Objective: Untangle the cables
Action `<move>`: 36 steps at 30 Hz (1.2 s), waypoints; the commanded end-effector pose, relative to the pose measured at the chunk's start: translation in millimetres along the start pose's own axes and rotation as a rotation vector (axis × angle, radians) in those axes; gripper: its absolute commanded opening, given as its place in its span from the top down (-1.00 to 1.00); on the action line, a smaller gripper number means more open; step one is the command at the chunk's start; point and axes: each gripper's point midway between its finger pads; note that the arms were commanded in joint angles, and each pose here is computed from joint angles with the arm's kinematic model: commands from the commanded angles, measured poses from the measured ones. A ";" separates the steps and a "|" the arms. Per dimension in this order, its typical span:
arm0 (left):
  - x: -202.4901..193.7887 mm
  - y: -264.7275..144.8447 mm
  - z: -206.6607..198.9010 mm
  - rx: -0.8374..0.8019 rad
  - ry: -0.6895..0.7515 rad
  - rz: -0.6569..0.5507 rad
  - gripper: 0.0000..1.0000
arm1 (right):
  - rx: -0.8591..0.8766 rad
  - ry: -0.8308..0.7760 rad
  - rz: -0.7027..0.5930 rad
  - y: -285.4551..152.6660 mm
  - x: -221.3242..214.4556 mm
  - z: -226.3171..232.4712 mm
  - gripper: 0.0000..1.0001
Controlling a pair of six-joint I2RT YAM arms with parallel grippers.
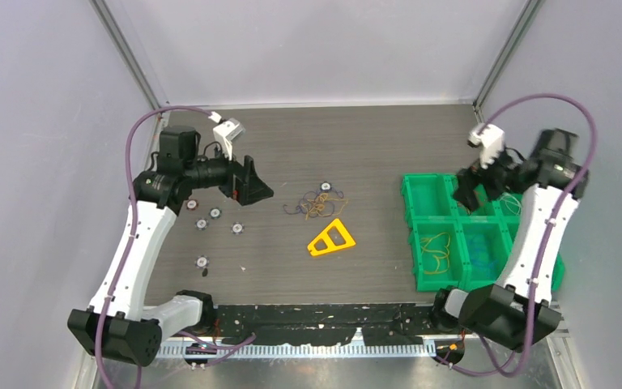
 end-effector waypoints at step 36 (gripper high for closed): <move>-27.8 45.9 58.2 0.024 -0.194 0.059 -0.96 | 0.845 0.143 -0.100 271.8 206.8 238.0 -0.25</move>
Point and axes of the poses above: each gripper's point midway between its finger pads, its own y axis out along the fingers, its own z axis along the line the jaws close on, x = y × z, and after that the axes turned 15 degrees about -y, right-handed
